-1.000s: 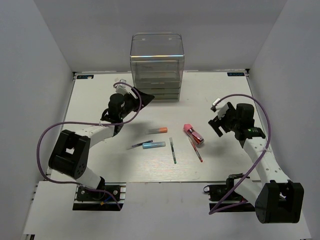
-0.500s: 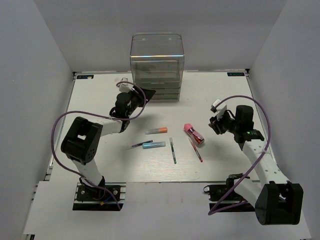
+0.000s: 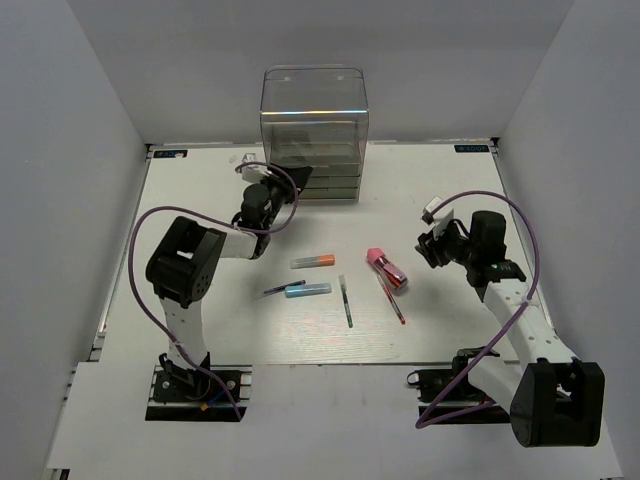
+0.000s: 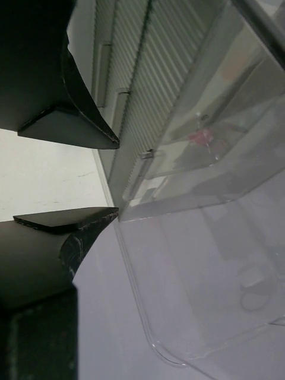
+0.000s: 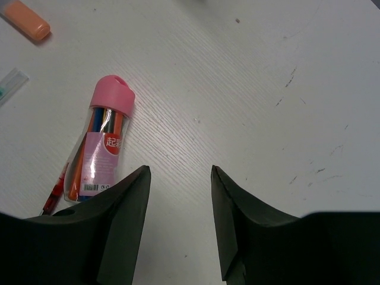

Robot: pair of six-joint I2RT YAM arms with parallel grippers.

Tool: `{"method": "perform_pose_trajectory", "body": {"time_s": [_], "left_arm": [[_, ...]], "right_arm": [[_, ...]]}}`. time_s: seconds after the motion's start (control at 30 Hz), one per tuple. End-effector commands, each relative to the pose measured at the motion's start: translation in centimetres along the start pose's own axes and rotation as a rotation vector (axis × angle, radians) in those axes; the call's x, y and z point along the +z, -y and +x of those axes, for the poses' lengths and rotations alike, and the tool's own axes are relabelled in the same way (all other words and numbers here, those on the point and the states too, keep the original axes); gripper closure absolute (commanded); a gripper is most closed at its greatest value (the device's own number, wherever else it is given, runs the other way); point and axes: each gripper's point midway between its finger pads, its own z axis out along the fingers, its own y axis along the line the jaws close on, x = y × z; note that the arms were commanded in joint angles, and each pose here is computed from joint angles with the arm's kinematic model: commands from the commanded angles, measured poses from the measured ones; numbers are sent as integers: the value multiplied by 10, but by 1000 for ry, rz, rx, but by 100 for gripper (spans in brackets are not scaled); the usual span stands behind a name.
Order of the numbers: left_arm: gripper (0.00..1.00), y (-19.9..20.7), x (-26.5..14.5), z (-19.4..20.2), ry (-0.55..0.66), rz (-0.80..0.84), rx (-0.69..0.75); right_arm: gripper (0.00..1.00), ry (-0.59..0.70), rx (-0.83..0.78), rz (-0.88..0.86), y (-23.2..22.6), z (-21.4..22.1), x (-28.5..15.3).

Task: Sort the stationery into containers
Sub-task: Open the drawer

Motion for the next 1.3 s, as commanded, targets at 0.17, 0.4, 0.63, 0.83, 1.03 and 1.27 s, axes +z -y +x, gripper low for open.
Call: {"method": "perform_pose_trajectory", "body": {"time_s": [0.17, 0.4, 0.63, 0.83, 1.03, 1.27], "left_arm": [[45, 20, 21, -19, 97, 62, -58], [45, 11, 30, -17, 109, 43, -90], [54, 10, 36, -19, 140, 65, -138], [63, 14, 37, -25, 175, 99, -164], [73, 18, 32, -36, 216, 145, -201], [92, 16, 28, -34, 216, 147, -201]], "right_arm": [[47, 36, -8, 20, 5, -8, 1], [47, 50, -8, 27, 7, -12, 1], [47, 44, 2, 27, 6, -10, 1], [47, 45, -1, 22, 4, -8, 1], [47, 46, -3, 24, 3, -8, 0], [47, 40, 2, 19, 1, -5, 0]]}}
